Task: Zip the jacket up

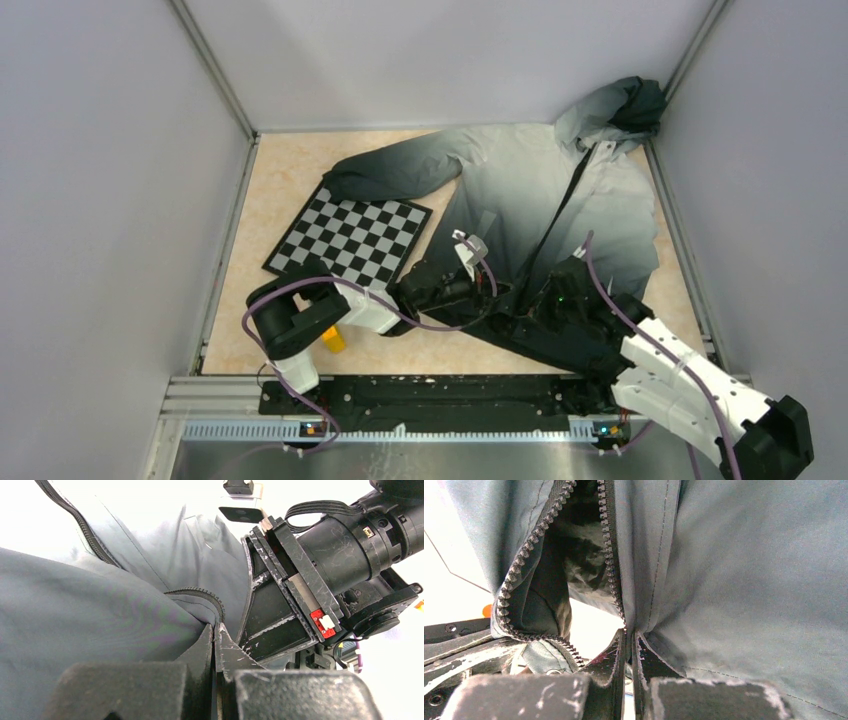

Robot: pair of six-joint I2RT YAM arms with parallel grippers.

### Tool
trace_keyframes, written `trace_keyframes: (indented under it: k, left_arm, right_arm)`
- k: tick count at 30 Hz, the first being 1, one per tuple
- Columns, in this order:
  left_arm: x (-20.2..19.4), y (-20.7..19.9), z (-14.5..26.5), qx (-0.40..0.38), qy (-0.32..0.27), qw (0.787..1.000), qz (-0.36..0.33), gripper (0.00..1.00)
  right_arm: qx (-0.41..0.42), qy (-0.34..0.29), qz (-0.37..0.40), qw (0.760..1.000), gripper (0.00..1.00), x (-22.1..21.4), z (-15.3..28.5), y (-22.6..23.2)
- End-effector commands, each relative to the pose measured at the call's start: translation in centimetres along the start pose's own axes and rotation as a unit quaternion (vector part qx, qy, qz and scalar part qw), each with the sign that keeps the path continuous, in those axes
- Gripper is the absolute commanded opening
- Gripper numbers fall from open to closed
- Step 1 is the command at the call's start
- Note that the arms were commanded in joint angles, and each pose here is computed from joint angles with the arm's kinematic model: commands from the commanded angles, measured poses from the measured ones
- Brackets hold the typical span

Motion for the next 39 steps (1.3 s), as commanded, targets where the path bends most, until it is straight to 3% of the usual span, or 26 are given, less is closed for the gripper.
trace_keyframes:
  k: [1, 39]
  left_arm:
    - [1.5, -0.7, -0.1, -0.013, -0.040, 0.999, -0.024, 0.00]
    - [0.6, -1.0, 0.2, -0.024, -0.024, 0.998, -0.045, 0.00]
  right_arm:
    - [0.019, -0.009, 0.006, 1.000, 0.00, 0.2, 0.4, 0.5]
    - [0.040, -0.060, -0.020, 0.997, 0.00, 1.4, 1.5, 1.0]
Point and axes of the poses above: each gripper's point midway between its finger pads, its own z axis back along the fingers, its own y axis along the line the jaws close on, x = y × z, the point moved 5 cm from there along z, back along the fingers, and after that the axes turned 5 degrees about z, right-handed, at the moved point
